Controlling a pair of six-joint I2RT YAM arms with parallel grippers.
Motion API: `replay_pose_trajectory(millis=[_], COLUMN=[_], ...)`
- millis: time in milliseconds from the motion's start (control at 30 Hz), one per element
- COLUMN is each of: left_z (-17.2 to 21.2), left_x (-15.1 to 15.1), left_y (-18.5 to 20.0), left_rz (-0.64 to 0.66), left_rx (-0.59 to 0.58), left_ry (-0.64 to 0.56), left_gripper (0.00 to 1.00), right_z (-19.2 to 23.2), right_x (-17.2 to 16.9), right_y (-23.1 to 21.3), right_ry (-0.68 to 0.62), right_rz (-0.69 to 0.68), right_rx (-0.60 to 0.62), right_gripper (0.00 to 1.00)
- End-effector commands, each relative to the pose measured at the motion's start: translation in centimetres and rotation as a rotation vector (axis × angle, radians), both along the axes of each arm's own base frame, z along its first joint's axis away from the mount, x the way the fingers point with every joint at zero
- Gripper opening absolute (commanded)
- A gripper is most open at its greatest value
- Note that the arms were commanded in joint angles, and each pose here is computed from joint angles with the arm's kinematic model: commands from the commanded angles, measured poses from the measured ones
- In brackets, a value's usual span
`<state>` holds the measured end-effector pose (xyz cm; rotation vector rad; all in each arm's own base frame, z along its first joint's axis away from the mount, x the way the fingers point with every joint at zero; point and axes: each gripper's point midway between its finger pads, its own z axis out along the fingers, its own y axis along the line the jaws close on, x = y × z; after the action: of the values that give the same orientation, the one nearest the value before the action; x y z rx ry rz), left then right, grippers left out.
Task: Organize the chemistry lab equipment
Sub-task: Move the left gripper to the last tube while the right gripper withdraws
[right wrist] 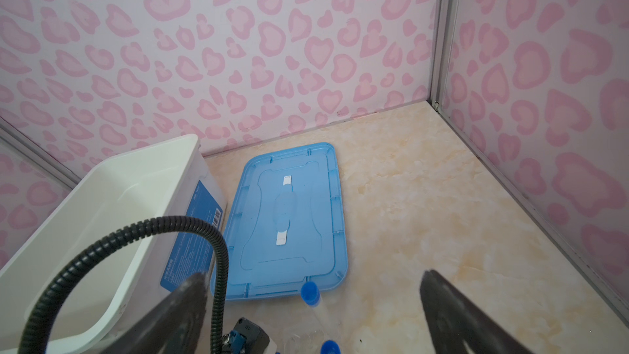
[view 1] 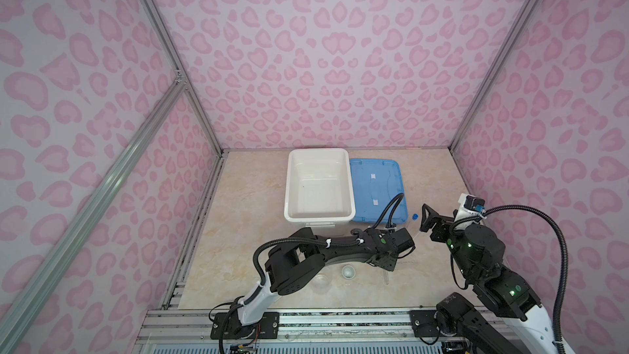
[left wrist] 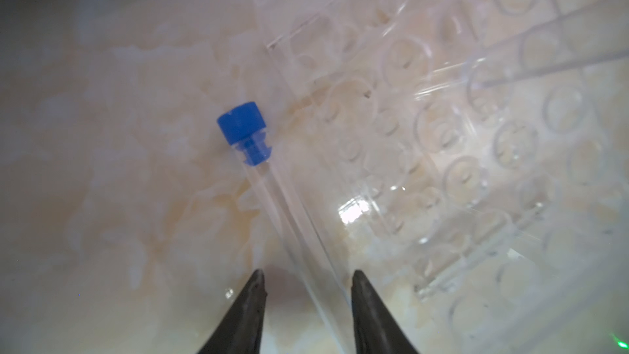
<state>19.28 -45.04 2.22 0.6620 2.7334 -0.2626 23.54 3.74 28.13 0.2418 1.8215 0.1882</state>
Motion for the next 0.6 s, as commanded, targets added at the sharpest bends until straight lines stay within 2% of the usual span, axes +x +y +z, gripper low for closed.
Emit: replay_pose_trajectory(millis=[0,67,133,233,567], left_z=[0.2,0.3,0.1,-0.3,-0.4], left_x=[0.2,0.1,-0.2,-0.7,-2.5], left_y=[1.2,1.7,2.1,3.0,5.2], left_rz=[-0.002,0.002,0.003,0.008,0.0], left_rx=[0.047,0.052,0.057,0.066,0.073], left_ry=[-0.022,-0.021,-0.011,0.006,0.049], left_gripper=[0.4,0.38,0.32,0.32,0.21], right_z=[-0.2,-0.4,-0.5,-0.5,-0.9], right_x=[0.0,0.0,0.0,0.0,0.3], right_y=[0.0,0.0,0.0,0.0,0.4], right_ry=[0.003,0.006,0.008,0.007,0.017], right_rz=[0.002,0.002,0.002,0.004,0.015], right_rx=[0.0,-0.003,-0.003,-0.001,0.019], right_gripper=[0.98,0.98,0.98,0.98,0.98])
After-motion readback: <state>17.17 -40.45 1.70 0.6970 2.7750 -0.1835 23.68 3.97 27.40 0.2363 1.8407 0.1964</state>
